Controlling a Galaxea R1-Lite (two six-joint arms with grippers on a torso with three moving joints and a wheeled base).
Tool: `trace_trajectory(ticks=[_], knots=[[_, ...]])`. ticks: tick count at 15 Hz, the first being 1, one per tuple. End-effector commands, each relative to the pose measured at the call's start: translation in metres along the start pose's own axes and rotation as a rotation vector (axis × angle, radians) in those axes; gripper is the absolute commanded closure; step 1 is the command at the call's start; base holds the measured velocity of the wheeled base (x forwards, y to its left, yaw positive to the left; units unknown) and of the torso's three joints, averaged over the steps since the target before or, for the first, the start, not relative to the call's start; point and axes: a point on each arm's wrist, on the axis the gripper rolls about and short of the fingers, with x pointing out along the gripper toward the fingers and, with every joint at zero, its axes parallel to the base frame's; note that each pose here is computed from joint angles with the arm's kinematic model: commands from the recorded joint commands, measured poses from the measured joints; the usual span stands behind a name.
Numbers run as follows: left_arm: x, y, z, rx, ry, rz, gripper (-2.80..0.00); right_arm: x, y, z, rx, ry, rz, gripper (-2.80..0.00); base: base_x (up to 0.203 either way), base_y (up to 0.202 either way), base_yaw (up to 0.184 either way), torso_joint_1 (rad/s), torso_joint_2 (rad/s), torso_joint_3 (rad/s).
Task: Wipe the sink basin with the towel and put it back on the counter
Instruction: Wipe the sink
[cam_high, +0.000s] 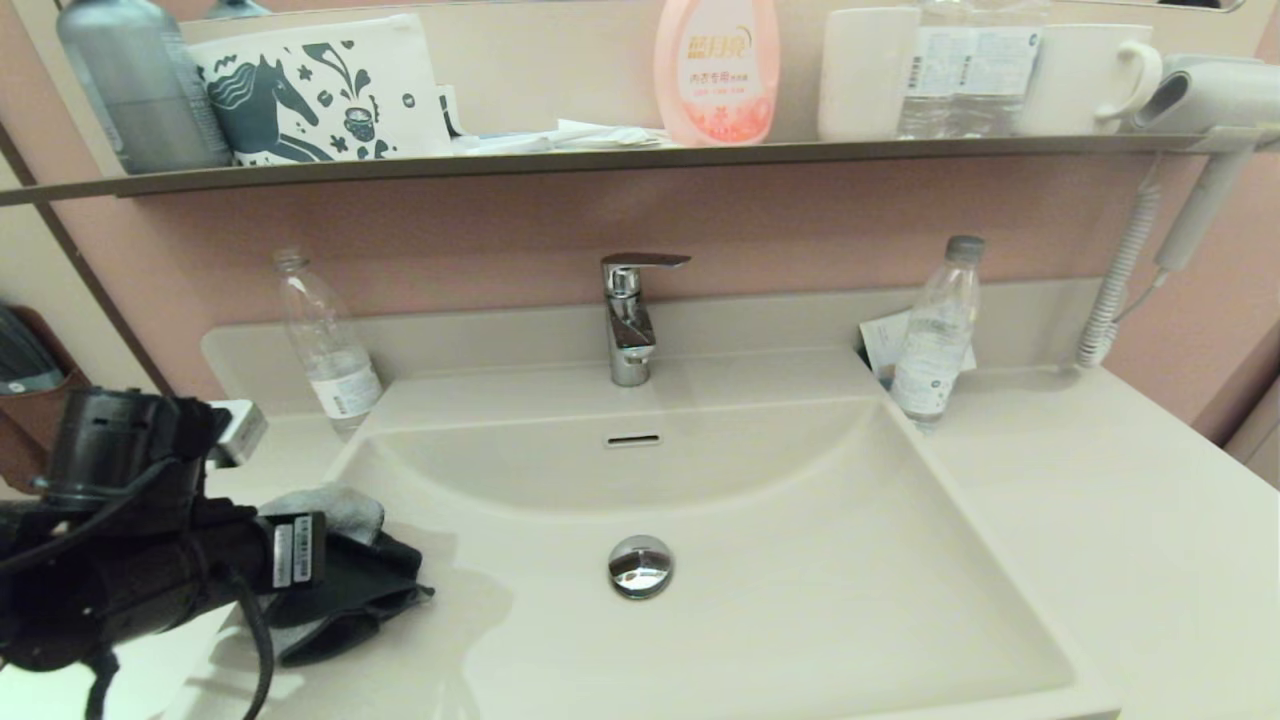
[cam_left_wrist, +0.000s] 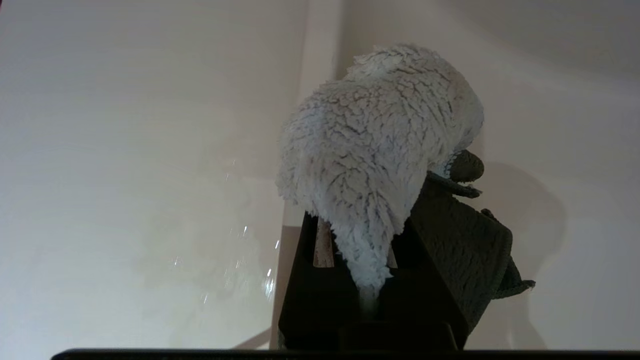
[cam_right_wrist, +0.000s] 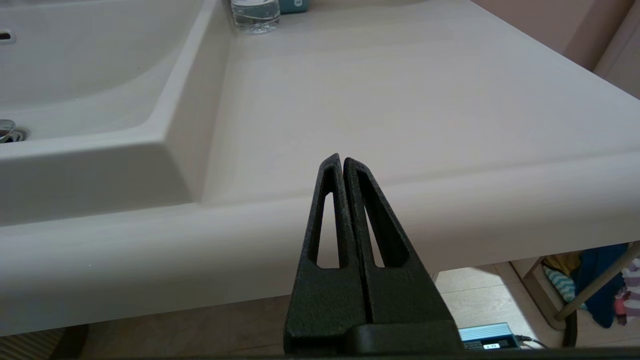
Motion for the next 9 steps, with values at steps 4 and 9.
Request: trace_trajectory(ticks=[4, 9], knots=[[0.052, -0.033, 0.037, 0.015, -0.024, -0.014, 0.00, 0.000, 0.000, 0.000, 0.000, 0.001, 0.000, 0.00, 0.000, 0.000, 0.000, 0.000, 0.00, 0.000], [0.025, -0.031, 0.046, -0.033, -0.109, 0.009, 0.00, 0.000, 0.000, 0.000, 0.000, 0.001, 0.000, 0.00, 0.000, 0.000, 0.000, 0.000, 0.00, 0.000]])
